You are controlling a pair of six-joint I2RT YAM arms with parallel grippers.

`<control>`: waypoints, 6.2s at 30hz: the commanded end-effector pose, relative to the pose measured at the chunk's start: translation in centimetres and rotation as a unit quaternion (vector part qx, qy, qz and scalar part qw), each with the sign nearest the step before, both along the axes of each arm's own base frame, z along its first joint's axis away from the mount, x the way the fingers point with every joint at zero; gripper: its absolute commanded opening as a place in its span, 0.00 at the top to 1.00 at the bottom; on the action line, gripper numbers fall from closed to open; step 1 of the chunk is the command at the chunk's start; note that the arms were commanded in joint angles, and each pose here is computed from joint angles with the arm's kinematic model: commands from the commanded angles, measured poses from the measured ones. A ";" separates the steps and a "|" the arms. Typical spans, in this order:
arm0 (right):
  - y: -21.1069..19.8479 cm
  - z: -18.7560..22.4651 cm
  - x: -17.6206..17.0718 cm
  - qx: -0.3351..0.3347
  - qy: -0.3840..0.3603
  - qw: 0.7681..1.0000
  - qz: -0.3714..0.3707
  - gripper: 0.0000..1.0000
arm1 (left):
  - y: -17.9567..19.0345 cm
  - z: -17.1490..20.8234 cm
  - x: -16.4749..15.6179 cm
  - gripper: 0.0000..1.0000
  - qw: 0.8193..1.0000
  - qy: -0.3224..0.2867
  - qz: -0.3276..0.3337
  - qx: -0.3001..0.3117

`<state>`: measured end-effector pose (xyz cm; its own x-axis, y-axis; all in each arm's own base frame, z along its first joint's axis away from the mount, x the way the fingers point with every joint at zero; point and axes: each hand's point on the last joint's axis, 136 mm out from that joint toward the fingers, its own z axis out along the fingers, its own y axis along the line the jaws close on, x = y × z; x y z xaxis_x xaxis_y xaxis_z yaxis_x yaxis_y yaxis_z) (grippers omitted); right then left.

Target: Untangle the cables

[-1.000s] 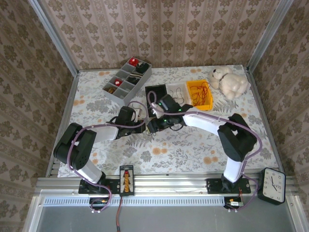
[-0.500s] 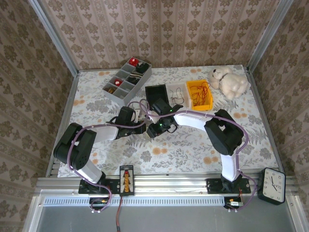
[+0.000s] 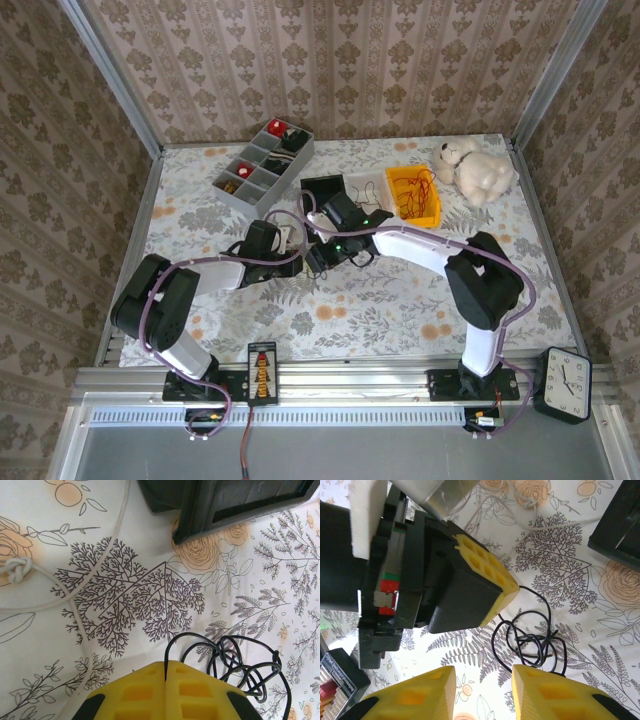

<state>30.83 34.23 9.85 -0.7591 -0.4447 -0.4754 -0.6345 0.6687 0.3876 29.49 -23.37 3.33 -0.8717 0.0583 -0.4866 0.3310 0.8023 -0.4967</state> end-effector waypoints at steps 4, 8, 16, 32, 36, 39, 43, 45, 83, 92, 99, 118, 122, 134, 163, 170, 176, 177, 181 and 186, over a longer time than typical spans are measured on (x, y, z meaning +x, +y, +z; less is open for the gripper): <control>0.2 -1.0 -0.3 -0.012 0.016 1.000 0.011 0.65 | -0.2 0.7 0.3 1.00 1.000 -0.004 -0.008 -0.007; 0.7 -2.0 -0.4 -0.019 0.023 0.999 0.023 0.64 | -0.2 0.7 0.3 1.00 1.000 -0.004 -0.009 -0.006; 0.7 -3.8 -0.1 -0.048 0.025 0.998 0.031 0.61 | -0.2 0.7 0.3 1.00 1.000 -0.001 -0.010 -0.008; 0.0 -4.1 0.8 -0.069 -0.012 0.997 0.009 0.91 | 0.7 0.0 0.4 1.00 1.000 0.017 0.009 0.013; -2.1 -2.7 1.5 -0.043 -0.011 0.998 -0.043 0.94 | 3.4 -1.2 1.2 1.00 0.994 0.020 0.075 0.073; -5.2 -1.9 2.8 -0.018 0.001 0.992 -0.122 0.94 | 4.3 -1.4 1.5 1.00 0.991 0.015 0.100 0.087; -11.2 -1.2 4.8 0.014 0.010 0.965 -0.260 0.94 | 4.7 -1.5 1.6 1.00 0.990 0.019 0.111 0.088; -14.1 -1.0 5.3 0.019 0.008 0.948 -0.318 0.94 | 4.7 -1.6 1.5 1.00 0.990 0.021 0.111 0.088; -16.7 20.0 13.6 0.156 -0.197 0.922 -0.294 0.91 | 10.6 6.6 4.2 0.30 0.953 -0.115 0.275 0.062; -15.8 11.8 17.8 0.093 -0.126 0.946 -0.286 0.91 | 13.9 4.7 2.4 0.30 0.939 -0.086 0.322 0.086; -16.8 8.0 19.4 0.047 -0.102 0.941 -0.321 0.88 | 14.7 4.0 2.1 0.30 0.935 -0.079 0.331 0.095; -17.2 7.0 14.2 0.028 -0.101 0.918 -0.382 0.51 | 15.7 3.0 2.7 0.33 0.939 -0.029 0.332 0.087; -16.0 5.8 13.3 0.019 -0.087 0.925 -0.369 0.51 | 14.6 2.1 3.2 0.34 0.946 -0.003 0.313 0.080; -15.4 5.4 13.2 0.017 -0.079 0.930 -0.359 0.51 | 15.1 0.6 2.7 0.49 0.939 0.029 0.323 0.111; -16.0 5.4 12.1 0.016 -0.084 0.928 -0.362 0.52 | 12.6 5.4 4.9 1.00 0.946 -0.038 0.255 0.198; -16.2 5.3 12.1 0.014 -0.089 0.929 -0.358 0.52 | 12.5 10.9 4.9 1.00 0.943 -0.090 0.257 0.189; -16.2 5.7 12.2 0.014 -0.094 0.930 -0.355 0.52 | 11.4 14.0 5.0 1.00 0.950 -0.103 0.255 0.146; -16.2 5.8 12.2 0.015 -0.094 0.930 -0.355 0.52 | 11.1 14.9 5.3 1.00 0.952 -0.112 0.252 0.135; -16.1 5.8 12.2 0.018 -0.093 0.931 -0.352 0.52 | 9.8 20.4 6.5 1.00 0.953 -0.170 0.228 0.101; -15.9 5.9 12.0 0.024 -0.093 0.932 -0.349 0.52 | 7.0 29.1 6.8 1.00 0.947 -0.277 0.156 0.042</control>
<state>42.96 18.50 14.32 -0.7812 0.1506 -0.6058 -0.0900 0.9331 0.3481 36.92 -14.28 25.99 -0.5896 -0.1614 -0.7914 0.0765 0.9643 -0.2537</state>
